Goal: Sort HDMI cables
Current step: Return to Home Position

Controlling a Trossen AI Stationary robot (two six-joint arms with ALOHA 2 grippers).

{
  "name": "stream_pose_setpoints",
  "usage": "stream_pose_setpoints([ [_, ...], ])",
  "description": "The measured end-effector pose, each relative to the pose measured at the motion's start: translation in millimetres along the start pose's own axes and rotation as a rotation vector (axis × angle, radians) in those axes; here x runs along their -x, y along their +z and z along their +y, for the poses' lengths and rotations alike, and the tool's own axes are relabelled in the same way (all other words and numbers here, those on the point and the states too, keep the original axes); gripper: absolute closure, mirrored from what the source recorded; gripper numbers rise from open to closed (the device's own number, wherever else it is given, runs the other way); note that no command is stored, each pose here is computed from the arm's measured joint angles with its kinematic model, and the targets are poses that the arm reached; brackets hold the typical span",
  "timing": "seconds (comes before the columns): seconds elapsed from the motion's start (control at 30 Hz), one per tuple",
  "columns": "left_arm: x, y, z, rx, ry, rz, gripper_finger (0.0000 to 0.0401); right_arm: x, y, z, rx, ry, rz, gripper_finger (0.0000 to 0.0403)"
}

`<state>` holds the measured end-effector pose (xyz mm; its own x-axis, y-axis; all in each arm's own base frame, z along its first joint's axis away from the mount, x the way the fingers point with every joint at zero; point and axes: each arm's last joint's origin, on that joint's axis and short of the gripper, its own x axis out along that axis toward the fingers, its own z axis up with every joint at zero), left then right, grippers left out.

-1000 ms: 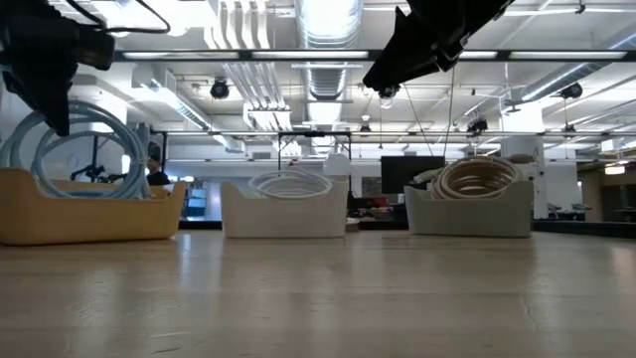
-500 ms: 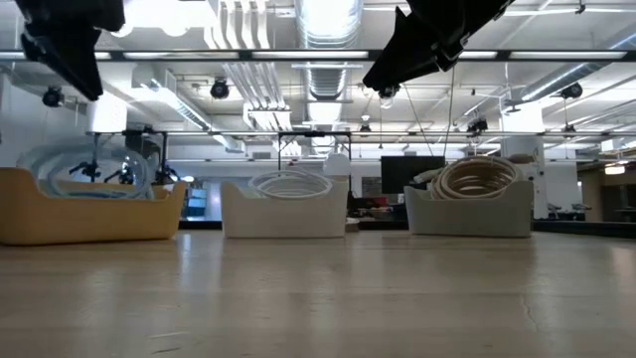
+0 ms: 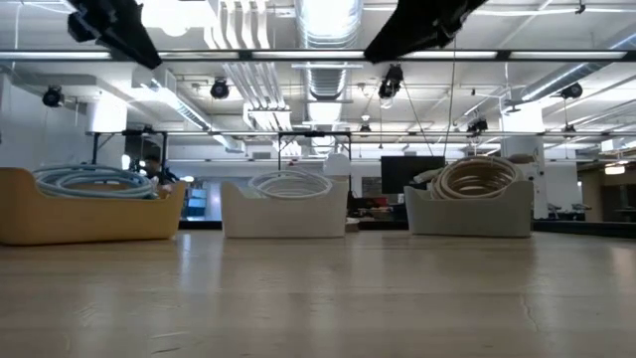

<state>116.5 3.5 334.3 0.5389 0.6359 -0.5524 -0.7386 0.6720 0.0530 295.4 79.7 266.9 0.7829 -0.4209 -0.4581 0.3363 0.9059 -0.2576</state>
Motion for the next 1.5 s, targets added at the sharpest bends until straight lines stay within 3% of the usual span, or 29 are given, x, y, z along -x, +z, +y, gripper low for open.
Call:
stream_pose_setpoints([
  [0.17,-1,5,-6,-0.048,-0.025,-0.031,0.0336,23,9,-20,-0.011,0.012,-0.059,0.0274],
  [0.33,2,4,-1,-0.091,-0.025,-0.049,0.0389,50,-7,-43,-0.046,0.096,-0.059,0.0286],
  [0.57,12,5,9,-0.147,-0.064,-0.128,0.0396,84,-35,-79,-0.13,0.196,-0.168,0.0303],
  [0.77,9,1,-4,-0.299,-0.336,-0.257,0.0399,96,-63,-97,-0.131,0.352,-0.328,0.0312],
  [0.93,7,-11,-3,-0.364,-0.477,-0.361,0.04,103,-86,-109,-0.165,0.344,-0.383,0.0314],
  [1.13,9,-31,9,-0.362,-0.645,-0.558,0.04,114,-104,-117,-0.153,0.388,-0.47,0.0317],
  [1.3,12,-48,27,-0.274,-0.668,-0.676,0.0401,120,-117,-122,-0.165,0.401,-0.531,0.0322],
  [1.5,4,-77,39,-0.213,-0.708,-0.712,0.0401,119,-135,-121,-0.184,0.441,-0.557,0.033],
])
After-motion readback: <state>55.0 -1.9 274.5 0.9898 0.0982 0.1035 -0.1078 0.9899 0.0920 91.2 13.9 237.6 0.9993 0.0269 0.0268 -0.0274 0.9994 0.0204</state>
